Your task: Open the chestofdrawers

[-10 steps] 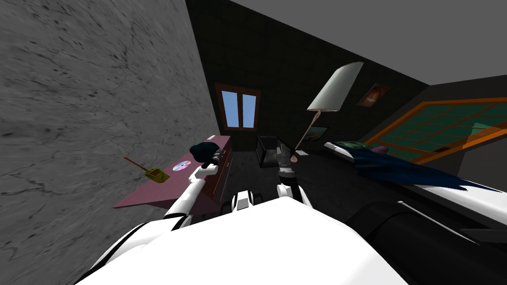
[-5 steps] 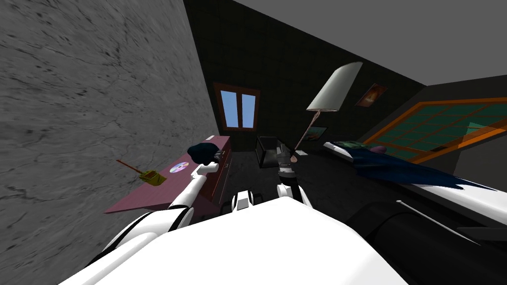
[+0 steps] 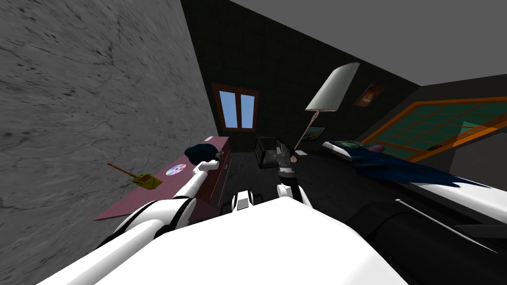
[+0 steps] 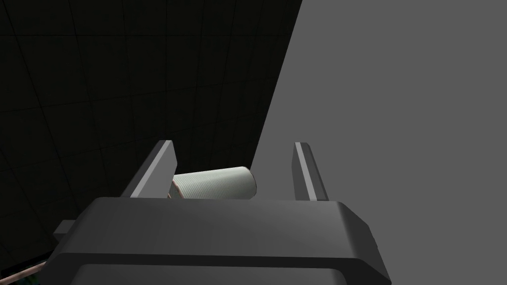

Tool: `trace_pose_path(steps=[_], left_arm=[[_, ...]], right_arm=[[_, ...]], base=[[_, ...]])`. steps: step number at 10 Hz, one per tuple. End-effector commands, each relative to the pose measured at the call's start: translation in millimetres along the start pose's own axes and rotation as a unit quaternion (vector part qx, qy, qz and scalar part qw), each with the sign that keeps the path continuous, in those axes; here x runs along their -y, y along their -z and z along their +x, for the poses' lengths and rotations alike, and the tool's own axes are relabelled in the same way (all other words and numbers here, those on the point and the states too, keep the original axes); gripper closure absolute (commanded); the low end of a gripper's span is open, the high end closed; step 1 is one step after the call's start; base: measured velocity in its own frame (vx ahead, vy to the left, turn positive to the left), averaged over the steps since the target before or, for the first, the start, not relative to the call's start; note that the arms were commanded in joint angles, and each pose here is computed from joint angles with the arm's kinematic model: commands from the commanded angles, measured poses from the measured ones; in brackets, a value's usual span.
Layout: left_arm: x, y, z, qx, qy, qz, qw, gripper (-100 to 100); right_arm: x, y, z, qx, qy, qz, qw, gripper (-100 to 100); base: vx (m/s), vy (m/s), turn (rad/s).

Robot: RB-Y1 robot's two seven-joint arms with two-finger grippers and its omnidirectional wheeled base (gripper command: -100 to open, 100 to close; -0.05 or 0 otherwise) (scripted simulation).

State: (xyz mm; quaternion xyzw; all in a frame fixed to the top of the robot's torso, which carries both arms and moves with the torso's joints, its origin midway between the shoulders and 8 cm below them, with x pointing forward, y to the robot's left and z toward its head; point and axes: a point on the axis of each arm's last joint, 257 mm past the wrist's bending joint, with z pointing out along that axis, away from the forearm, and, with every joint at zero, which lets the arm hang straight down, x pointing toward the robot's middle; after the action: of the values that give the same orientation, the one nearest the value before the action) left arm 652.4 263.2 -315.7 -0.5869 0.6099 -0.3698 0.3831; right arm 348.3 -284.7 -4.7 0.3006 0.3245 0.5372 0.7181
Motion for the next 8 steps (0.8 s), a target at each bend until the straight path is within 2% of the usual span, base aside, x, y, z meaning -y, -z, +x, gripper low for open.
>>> trace_pose_path(steps=[1,2,4,8], left_arm=[[-14.9,-4.7,-8.7,0.008,-0.001,-0.039,0.9992,-100],[-14.9,-4.7,-8.7,0.008,-0.001,-0.039,0.9992,-100],[-20.7,-7.3,-13.8,0.013,-0.002,-0.06,0.9981,-100],[-32.3,-10.4,-29.0,0.027,-0.002,-0.11,0.9935,-100]], right_arm=[[0,0.0,0.0,0.0,0.0,0.0,1.0,0],[0,0.0,0.0,0.0,0.0,0.0,1.0,0],[0,0.0,0.0,0.0,0.0,0.0,1.0,0],[0,0.0,0.0,0.0,0.0,0.0,1.0,0]], base=[[0.036,-0.005,-0.015],[0.018,-0.004,-0.001],[0.019,-0.006,-0.013],[0.027,-0.006,-0.018]])
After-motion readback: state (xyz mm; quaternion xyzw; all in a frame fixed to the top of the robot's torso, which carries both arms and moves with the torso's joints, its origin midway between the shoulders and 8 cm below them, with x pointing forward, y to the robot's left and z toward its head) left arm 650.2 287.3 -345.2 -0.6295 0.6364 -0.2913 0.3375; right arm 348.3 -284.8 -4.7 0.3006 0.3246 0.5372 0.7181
